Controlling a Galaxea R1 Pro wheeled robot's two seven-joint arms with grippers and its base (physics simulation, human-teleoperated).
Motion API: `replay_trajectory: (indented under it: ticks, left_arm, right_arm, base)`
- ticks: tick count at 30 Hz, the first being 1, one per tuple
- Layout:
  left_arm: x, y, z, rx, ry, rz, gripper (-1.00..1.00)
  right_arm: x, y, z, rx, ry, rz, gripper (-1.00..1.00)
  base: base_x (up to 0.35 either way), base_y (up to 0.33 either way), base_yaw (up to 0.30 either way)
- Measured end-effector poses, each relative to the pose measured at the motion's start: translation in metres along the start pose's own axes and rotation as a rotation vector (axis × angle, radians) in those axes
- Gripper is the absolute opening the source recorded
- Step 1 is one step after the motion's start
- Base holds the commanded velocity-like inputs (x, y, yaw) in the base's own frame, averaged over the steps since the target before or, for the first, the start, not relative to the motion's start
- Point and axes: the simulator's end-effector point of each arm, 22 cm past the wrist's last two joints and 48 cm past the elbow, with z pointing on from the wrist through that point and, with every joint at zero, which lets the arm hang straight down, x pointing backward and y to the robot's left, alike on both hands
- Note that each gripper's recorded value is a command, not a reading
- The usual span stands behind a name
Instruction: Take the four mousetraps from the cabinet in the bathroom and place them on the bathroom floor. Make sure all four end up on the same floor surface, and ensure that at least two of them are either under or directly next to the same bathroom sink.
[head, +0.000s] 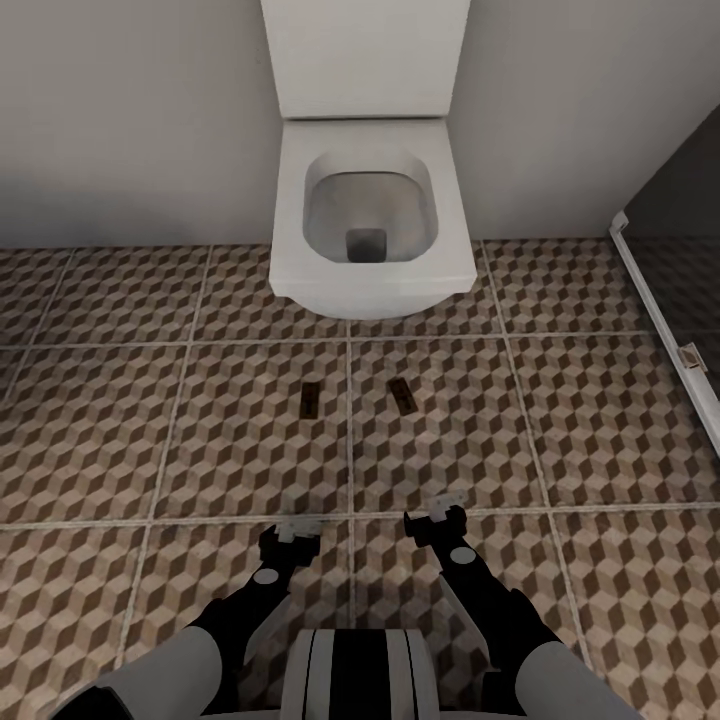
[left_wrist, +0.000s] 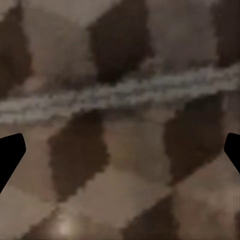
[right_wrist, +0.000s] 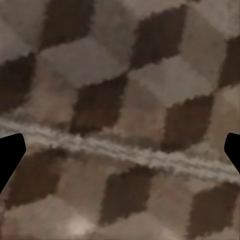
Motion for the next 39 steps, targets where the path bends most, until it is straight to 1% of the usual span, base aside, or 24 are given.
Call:
replay_trajectory:
  ticks: [4, 30, 39]
  left_arm:
    - [0.000, 0.000, 0.000, 0.000, 0.000, 0.000, 1.00]
    - [-0.060, 0.007, -0.027, -0.013, -0.104, 0.003, 1.00]
    - [-0.080, 0.007, -0.038, -0.016, -0.139, 0.002, 1.00]
  right_arm:
    - [0.000, 0.000, 0.000, 0.000, 0.000, 0.000, 1.00]
    - [-0.060, -0.012, -0.030, 0.023, -0.105, -0.005, 1.00]
    - [-0.084, -0.016, -0.042, 0.031, -0.161, -0.004, 1.00]
  base:
    - [0.000, 0.000, 0.000]
    - [0.000, 0.000, 0.000]
    - [0.000, 0.000, 0.000]
